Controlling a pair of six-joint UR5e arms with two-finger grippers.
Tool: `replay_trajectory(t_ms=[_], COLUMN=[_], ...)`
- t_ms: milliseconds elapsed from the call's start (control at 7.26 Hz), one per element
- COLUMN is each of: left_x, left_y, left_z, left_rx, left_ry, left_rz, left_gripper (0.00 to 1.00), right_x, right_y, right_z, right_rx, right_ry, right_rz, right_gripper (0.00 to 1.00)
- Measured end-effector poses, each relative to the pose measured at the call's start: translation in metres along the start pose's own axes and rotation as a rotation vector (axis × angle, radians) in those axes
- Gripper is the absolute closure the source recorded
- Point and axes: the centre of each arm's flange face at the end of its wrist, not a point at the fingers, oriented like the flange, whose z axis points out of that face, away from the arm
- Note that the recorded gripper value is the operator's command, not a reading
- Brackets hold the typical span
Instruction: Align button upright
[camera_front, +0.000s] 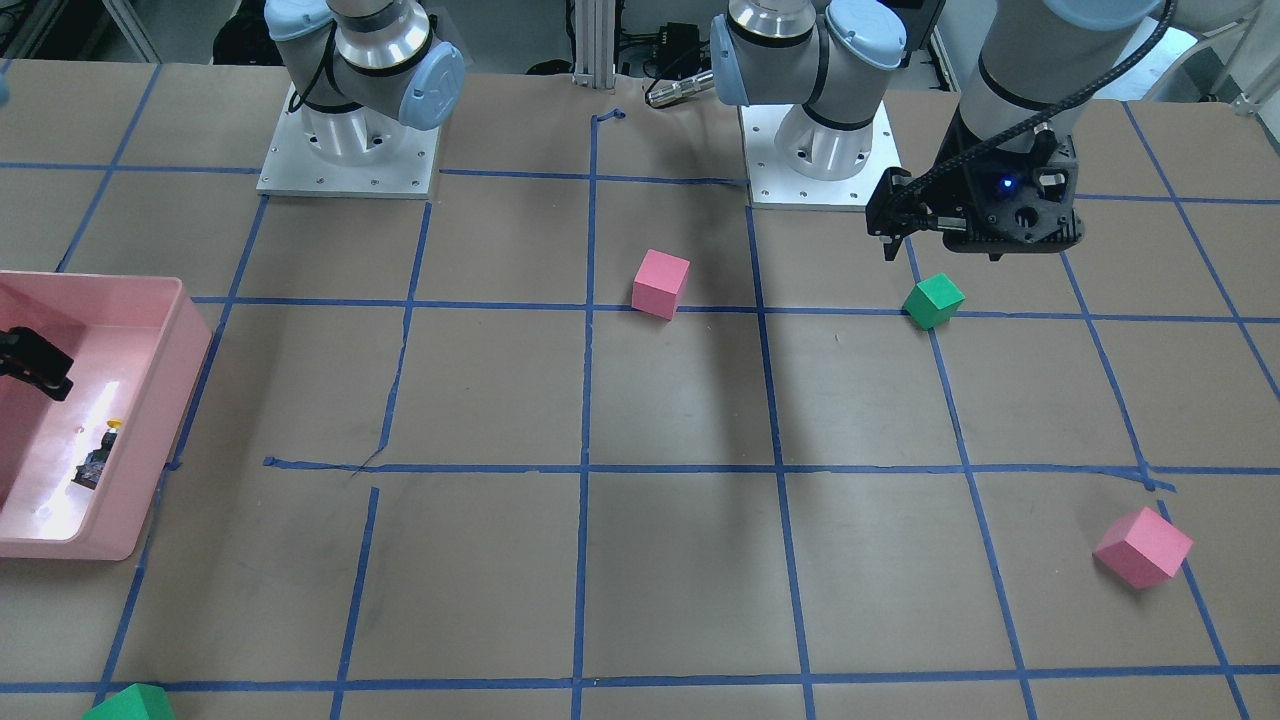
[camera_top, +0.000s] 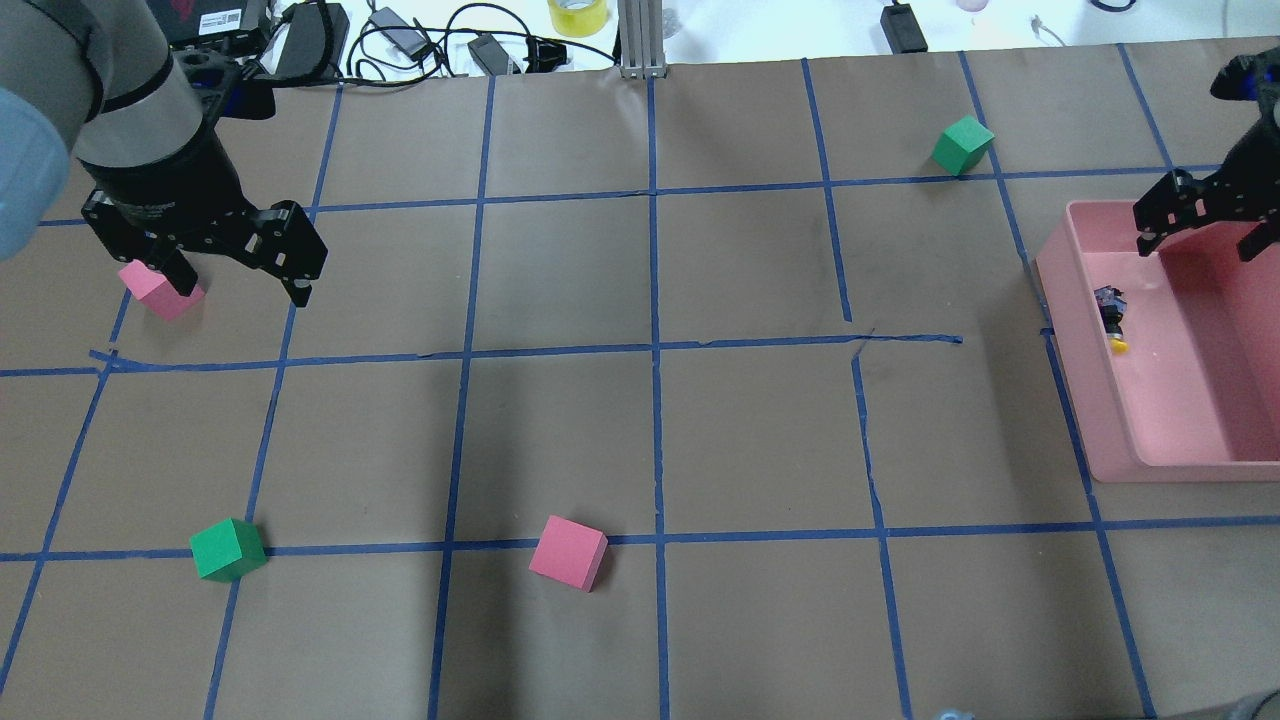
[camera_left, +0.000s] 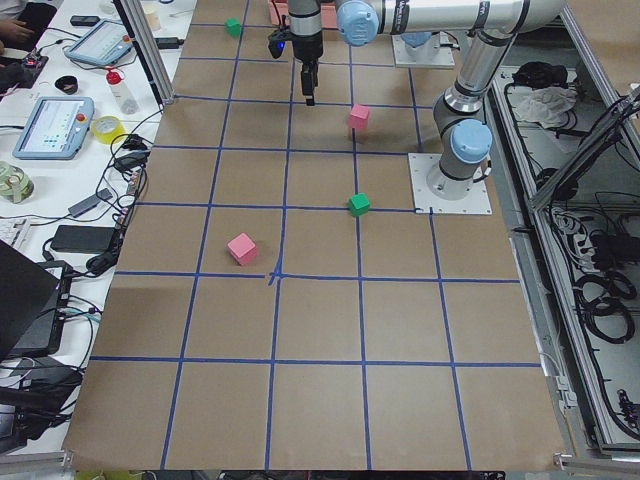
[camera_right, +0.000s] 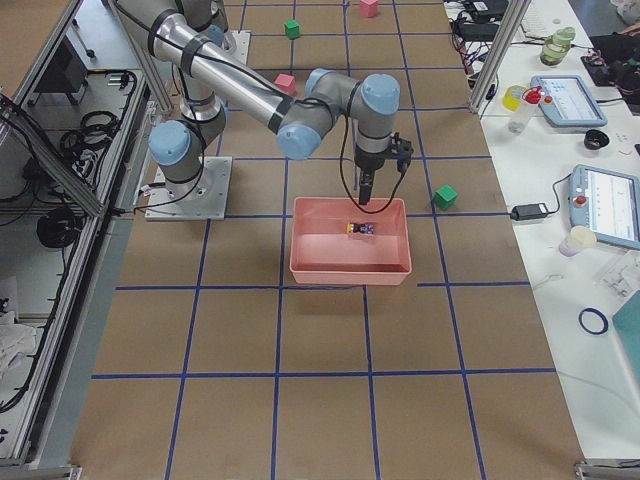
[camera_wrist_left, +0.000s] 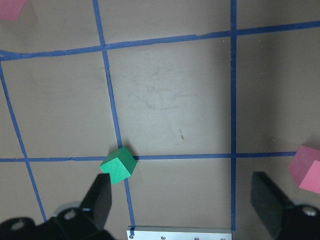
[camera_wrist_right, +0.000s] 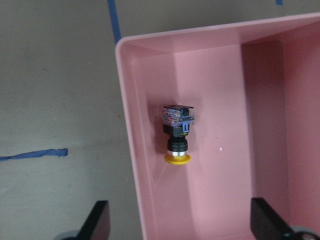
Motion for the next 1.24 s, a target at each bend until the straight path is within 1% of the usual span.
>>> replay_trajectory(t_ms=[138,276,413,551,827,1240], left_x=[-0.001,-0.001,-0.001,-0.001,-0.001,0.002], left_y=[0.000,0.001,0.001,0.001,0.006,0.013], left_z=[0.001,0.001,0.002,0.003,0.000,0.001], left_rx=[-0.002,-0.003,-0.006,-0.008,-0.010,-0.043], left_ry=[-0.001,-0.001,-0.002,-0.004,-0.013,-0.012], left_rz=[-0.004,-0.007,-0.008,-0.008,-0.008,0.003], left_gripper=[0.00,0.00,0.00,0.00,0.00,0.00], right_x=[0.012,0.021,0.027,0.030,0.032,0.032], right_y=[0.007,0.014,0.016,0.015,0.012,0.008], right_z=[0.031,0.053,0.069,0.086,0.107,0.126], right_rx=[0.006,0.009,0.019,0.018,0.002,-0.001], right_ry=[0.006,0.009,0.015,0.015,0.007,-0.004], right_rz=[0.016,0.033,0.046,0.051,0.052,0.052], right_gripper=[0.00,0.00,0.01,0.00,0.00,0.00])
